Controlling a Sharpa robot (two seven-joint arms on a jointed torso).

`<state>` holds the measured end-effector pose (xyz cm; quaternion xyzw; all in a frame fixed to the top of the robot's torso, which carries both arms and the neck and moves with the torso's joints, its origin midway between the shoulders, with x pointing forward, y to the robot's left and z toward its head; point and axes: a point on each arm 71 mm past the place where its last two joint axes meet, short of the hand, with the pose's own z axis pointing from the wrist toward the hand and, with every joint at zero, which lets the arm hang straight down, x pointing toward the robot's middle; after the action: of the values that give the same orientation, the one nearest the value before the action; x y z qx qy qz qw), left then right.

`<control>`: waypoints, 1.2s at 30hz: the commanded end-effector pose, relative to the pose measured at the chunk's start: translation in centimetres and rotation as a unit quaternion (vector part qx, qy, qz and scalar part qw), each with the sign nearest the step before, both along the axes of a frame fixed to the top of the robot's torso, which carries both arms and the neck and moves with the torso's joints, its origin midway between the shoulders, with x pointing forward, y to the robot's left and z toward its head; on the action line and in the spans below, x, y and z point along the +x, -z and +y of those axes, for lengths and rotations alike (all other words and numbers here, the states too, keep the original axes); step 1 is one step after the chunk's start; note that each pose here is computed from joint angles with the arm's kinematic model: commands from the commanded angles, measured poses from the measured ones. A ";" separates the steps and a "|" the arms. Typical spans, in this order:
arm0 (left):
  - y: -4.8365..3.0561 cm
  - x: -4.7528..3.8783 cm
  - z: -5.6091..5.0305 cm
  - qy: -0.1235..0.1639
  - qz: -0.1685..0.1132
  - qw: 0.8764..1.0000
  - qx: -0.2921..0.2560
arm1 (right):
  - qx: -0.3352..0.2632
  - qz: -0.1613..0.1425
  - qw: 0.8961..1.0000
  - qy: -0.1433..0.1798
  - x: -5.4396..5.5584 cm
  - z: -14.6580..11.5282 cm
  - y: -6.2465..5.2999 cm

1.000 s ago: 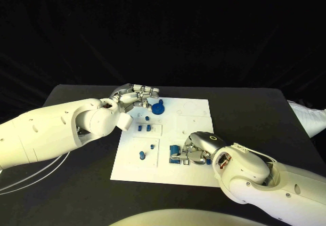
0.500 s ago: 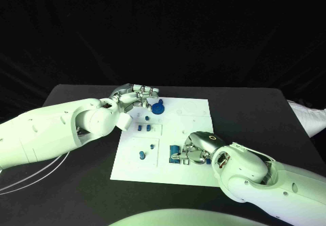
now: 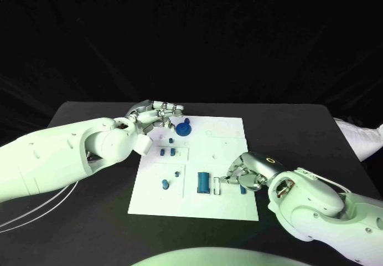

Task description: Assemble the parts on the task board

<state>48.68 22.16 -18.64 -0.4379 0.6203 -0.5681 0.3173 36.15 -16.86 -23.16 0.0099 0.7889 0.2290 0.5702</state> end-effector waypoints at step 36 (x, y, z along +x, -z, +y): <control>0.39 -0.25 0.0 0.006 -0.003 1.000 -0.003 | -0.070 -0.004 0.997 0.019 -0.1 -3.3 1.9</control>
<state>48.46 22.34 -19.12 -0.4398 0.6209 -0.5663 0.3169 36.07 -20.22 -24.90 -0.0068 0.7965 0.1714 0.5798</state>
